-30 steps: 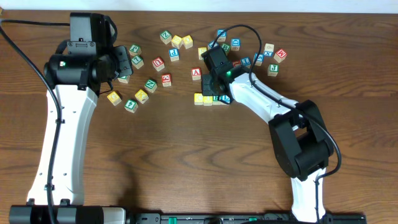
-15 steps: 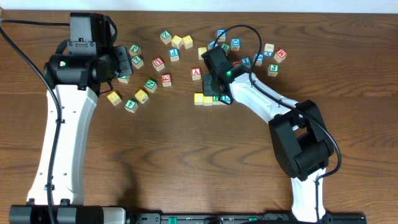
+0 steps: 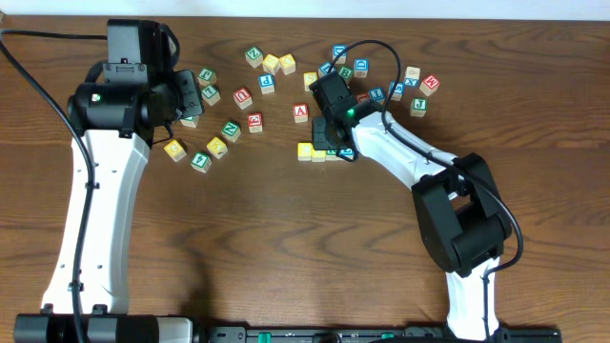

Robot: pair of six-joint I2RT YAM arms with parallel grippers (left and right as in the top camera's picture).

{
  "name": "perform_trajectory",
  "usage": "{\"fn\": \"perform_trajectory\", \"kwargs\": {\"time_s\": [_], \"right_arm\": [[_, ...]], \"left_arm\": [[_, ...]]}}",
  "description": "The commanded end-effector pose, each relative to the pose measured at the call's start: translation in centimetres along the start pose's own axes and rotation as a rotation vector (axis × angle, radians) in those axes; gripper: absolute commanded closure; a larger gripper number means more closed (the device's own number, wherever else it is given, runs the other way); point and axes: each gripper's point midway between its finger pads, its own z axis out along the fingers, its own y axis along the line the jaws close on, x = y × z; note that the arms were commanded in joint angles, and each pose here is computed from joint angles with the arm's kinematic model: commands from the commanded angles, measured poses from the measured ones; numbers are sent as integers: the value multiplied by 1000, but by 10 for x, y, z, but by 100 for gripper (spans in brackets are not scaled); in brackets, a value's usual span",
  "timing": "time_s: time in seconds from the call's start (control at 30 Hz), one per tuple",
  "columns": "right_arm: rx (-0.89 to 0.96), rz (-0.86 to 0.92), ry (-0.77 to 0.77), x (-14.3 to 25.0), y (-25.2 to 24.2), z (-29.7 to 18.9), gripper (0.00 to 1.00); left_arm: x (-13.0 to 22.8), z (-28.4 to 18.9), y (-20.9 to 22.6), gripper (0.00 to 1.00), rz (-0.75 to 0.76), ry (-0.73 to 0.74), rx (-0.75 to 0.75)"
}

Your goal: Spell out CORL

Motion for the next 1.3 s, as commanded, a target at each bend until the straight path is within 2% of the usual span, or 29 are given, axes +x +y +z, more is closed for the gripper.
{"fn": "perform_trajectory", "kwargs": {"time_s": [0.0, 0.9, 1.27], "right_arm": [[10, 6, -2, 0, 1, 3, 99], [10, -3, 0, 2, 4, 2, 99], [24, 61, -70, -34, -18, -7, 99]], "left_arm": [[6, 7, 7, 92, 7, 23, -23], [6, 7, 7, 92, 7, 24, -23], [6, 7, 7, 92, 8, 23, -23]]}}
